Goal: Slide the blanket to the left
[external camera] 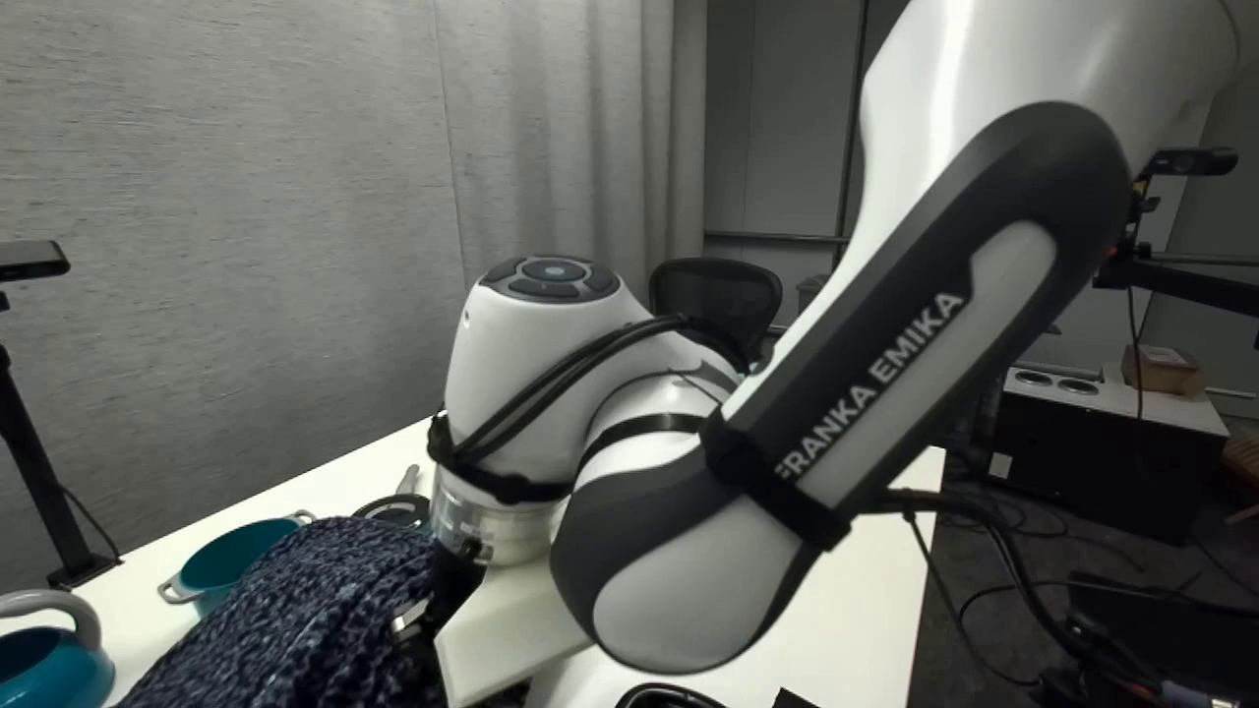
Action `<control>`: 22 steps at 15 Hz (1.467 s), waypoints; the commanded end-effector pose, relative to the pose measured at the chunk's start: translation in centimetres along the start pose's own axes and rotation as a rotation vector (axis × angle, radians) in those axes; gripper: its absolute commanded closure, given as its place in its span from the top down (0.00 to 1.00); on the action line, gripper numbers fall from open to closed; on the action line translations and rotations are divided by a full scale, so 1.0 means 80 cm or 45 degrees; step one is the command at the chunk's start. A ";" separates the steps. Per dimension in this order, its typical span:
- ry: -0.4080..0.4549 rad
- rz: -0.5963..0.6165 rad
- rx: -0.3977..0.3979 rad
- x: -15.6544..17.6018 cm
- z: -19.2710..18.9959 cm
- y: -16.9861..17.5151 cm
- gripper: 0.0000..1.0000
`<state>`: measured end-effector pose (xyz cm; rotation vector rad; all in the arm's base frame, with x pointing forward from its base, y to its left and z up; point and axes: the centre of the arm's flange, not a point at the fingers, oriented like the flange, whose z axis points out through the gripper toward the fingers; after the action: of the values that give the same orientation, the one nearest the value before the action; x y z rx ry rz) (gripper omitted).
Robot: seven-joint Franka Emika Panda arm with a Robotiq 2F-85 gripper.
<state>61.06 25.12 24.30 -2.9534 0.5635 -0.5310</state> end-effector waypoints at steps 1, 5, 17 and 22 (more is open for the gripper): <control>-0.068 -0.087 -0.008 0.031 -0.085 0.025 0.00; -0.172 -0.267 -0.043 0.056 -0.163 0.064 0.00; -0.260 -0.648 -0.077 0.038 -0.271 0.209 0.00; -0.341 -0.612 -0.112 0.055 -0.247 0.186 0.25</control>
<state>52.91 9.26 41.94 -3.1676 -0.1605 -0.1322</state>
